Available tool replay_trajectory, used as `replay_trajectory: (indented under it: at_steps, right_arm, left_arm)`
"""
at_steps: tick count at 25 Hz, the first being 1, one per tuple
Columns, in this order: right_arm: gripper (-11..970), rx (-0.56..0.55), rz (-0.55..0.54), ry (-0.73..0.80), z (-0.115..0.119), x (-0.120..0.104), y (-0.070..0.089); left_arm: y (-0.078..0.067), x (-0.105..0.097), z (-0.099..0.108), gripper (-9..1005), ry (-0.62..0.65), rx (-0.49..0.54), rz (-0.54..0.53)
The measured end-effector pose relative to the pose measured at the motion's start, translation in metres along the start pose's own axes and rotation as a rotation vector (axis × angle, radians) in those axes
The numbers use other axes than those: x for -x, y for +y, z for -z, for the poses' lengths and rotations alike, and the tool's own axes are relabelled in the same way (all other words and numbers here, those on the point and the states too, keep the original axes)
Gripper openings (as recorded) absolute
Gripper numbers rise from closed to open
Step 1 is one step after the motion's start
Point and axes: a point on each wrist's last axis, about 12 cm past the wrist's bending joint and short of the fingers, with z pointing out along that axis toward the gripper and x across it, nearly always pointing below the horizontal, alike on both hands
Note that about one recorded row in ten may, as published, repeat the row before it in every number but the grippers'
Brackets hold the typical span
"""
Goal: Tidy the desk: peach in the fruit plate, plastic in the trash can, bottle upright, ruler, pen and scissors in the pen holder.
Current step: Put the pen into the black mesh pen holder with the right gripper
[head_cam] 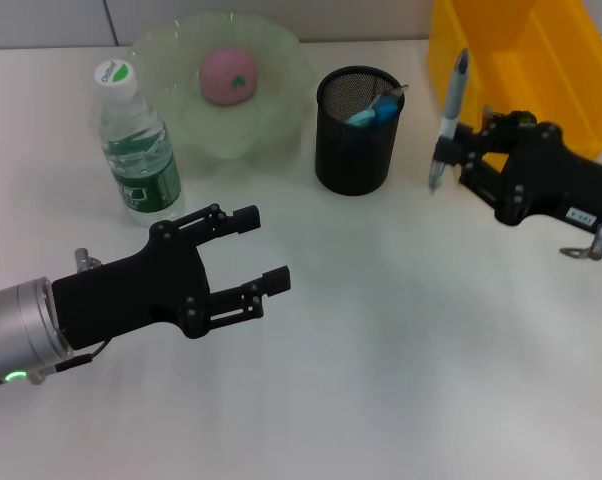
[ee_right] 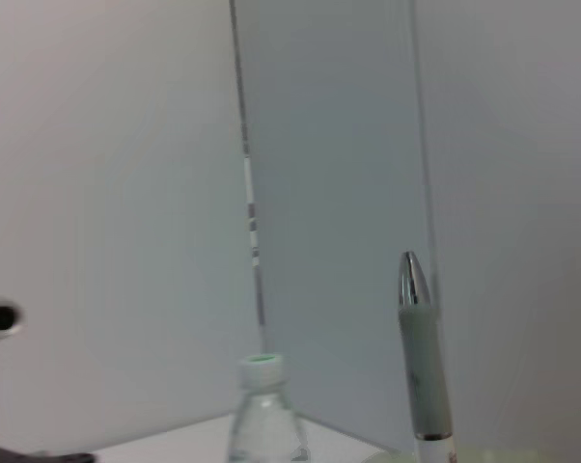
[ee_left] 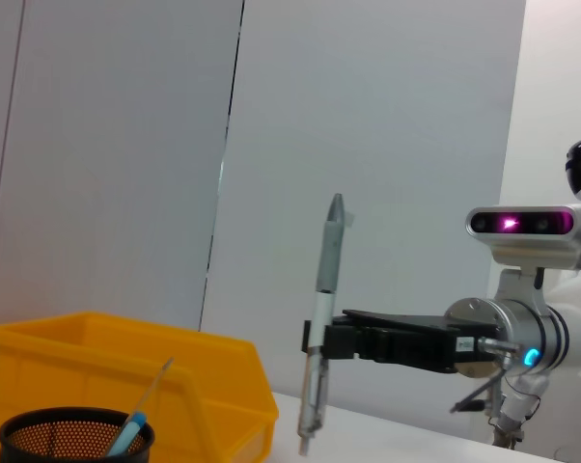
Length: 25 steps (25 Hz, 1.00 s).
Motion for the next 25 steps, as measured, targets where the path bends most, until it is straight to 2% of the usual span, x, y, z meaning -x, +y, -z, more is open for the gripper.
replay_trajectory:
  at_steps: [3,6,16,17,18,19,25]
  right_arm:
    - [198,-0.026,0.042,0.009,0.000,0.002,-0.005]
    - [200,-0.029,0.135,0.015,-0.002,0.002,-0.007]
    - [206,-0.074,0.567,-0.024,-0.003,0.011,-0.011]
    - [207,-0.093,0.660,-0.026,-0.003,0.013,-0.014]
    - [207,-0.106,0.710,-0.028,-0.003,0.014,-0.015]
    - [208,-0.106,0.710,-0.028,-0.003,0.014,-0.015]
    - [211,-0.222,1.001,-0.029,-0.014,0.020,-0.025]
  left_arm:
    - [0.000,0.000,0.000,770,0.002,0.003,-0.002]
    - [-0.002,-0.003,0.000,770,0.002,0.007,-0.013]
    - [-0.002,-0.005,-0.001,770,-0.001,0.013,-0.013]
    - [-0.002,-0.005,-0.001,770,-0.001,0.015,-0.013]
    - [-0.002,-0.005,-0.001,770,-0.001,0.016,-0.012]
    - [-0.002,-0.005,-0.002,770,-0.002,0.017,-0.013]
    - [-0.001,-0.005,-0.005,770,-0.004,0.019,-0.022]
